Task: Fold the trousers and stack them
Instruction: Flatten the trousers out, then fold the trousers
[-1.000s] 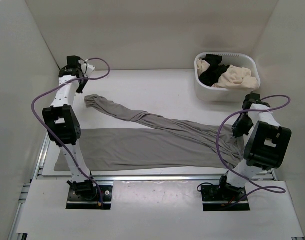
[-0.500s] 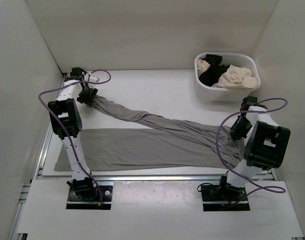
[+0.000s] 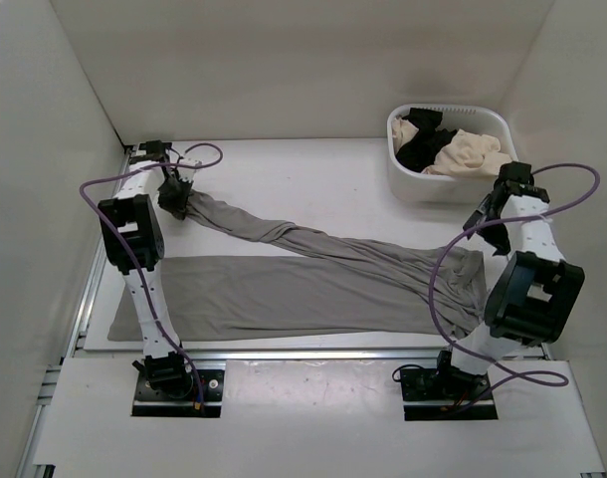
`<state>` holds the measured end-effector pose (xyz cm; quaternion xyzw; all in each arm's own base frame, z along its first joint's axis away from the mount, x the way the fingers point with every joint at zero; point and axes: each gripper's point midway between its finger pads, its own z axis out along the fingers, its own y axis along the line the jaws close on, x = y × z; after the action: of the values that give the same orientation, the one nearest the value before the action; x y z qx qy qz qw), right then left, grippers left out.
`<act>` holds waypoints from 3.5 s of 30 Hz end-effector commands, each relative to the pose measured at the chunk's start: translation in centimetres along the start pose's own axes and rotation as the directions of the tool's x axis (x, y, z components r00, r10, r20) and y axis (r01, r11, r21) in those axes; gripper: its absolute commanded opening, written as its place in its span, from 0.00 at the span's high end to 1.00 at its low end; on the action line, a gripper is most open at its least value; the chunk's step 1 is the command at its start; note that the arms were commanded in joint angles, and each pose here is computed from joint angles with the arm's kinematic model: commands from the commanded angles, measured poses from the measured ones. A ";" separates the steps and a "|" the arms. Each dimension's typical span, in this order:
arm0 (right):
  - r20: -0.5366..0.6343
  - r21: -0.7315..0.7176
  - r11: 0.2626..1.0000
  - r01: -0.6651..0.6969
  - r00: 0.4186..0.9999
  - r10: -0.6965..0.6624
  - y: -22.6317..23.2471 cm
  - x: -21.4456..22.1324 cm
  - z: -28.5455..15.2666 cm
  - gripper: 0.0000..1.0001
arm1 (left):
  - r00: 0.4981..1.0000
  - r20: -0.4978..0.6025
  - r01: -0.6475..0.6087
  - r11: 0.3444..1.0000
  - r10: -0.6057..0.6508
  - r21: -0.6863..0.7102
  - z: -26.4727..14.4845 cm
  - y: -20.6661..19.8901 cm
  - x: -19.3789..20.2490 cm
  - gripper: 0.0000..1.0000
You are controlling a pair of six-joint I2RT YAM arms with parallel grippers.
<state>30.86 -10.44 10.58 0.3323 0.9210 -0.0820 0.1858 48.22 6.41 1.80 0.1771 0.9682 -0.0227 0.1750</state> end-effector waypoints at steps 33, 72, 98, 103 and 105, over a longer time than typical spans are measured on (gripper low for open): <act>0.171 -0.064 0.993 -0.104 0.979 0.113 0.6 -7.2 -3.4 1.00 | 0.929 0.355 0.208 0.940 -0.103 -0.270 -25.3 8.9 -3.8 0.86; -0.142 -0.260 0.914 -0.311 0.949 0.283 0.1 4.7 -4.6 1.00 | 0.927 -0.280 0.160 0.940 -0.248 -0.302 -26.1 3.7 26.3 0.86; -0.084 -0.349 0.925 -0.153 0.988 0.131 2.5 -3.2 -2.8 1.00 | 0.908 -0.342 0.195 0.966 -0.242 -0.168 -21.8 -1.6 31.9 0.86; -0.156 -0.294 0.932 -0.209 0.973 0.169 -0.1 -0.5 0.8 1.00 | 0.846 -0.473 0.229 0.969 -0.245 -0.092 -19.1 -6.2 37.9 0.86; -0.195 -0.266 0.932 -0.247 0.960 0.198 -1.1 0.0 2.1 1.00 | 0.837 -0.483 0.242 0.966 -0.257 -0.094 -18.5 -6.8 39.0 0.86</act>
<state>30.23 -9.50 9.22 0.4049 0.8963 0.1151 0.1397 6.43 14.07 5.97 0.0436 0.9957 -0.0161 -0.0805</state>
